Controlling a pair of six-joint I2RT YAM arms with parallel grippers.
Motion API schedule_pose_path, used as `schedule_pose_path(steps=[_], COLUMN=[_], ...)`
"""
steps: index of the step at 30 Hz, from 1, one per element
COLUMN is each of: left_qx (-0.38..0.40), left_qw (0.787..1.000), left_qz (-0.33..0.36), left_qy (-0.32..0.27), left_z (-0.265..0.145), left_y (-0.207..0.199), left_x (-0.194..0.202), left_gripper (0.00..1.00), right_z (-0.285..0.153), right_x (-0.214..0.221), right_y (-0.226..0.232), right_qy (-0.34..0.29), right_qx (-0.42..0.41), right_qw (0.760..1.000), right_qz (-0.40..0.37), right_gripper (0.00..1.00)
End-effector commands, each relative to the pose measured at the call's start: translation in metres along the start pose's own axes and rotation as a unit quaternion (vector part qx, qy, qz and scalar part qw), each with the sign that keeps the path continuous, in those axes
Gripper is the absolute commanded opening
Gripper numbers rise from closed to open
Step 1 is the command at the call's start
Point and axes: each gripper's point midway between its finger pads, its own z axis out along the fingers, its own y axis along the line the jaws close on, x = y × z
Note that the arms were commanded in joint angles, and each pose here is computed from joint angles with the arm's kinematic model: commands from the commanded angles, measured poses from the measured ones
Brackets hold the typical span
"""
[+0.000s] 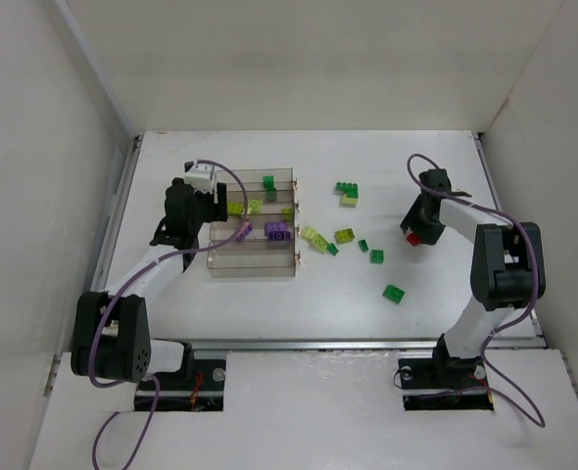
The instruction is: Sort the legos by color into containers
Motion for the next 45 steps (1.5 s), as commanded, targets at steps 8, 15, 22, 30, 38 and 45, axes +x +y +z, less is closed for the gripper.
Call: schedule_pose_path(steps=[8,15,22,30,38,45], left_qx=[0.007,-0.015,-0.163,-0.189,-0.169,-0.160], left_qw=[0.999,0.999,0.983,0.978,0.982,0.983], left_qz=[0.005,-0.002,-0.063,-0.070,-0.073,-0.073], left_qy=[-0.047,-0.051,-0.055,-0.051,-0.047,-0.051], left_z=[-0.007,-0.009,-0.019,-0.024,-0.022,-0.023], left_y=[-0.003,0.005,0.052,0.065,0.058,0.055], left_x=[-0.028,-0.029,-0.025,-0.023,-0.019,-0.022], left_gripper=[0.69,0.69,0.71,0.71,0.71,0.71], right_z=[-0.002,-0.094,-0.195,-0.204,-0.191,-0.169], right_x=[-0.005,-0.042,0.128,0.192,0.212,0.237], right_y=[0.009,0.119,0.281,0.312,0.305,0.287], right_qy=[-0.004,-0.132,-0.130,-0.083,-0.066,-0.036], right_qx=[-0.024,-0.148,-0.359,-0.417,-0.412,-0.378], right_qw=[0.999,0.962,0.720,0.645,0.628,0.575], right_qz=[-0.026,-0.188,-0.579,-0.635,-0.657,-0.724], right_gripper=[0.00,0.00,0.00,0.00,0.00,0.07])
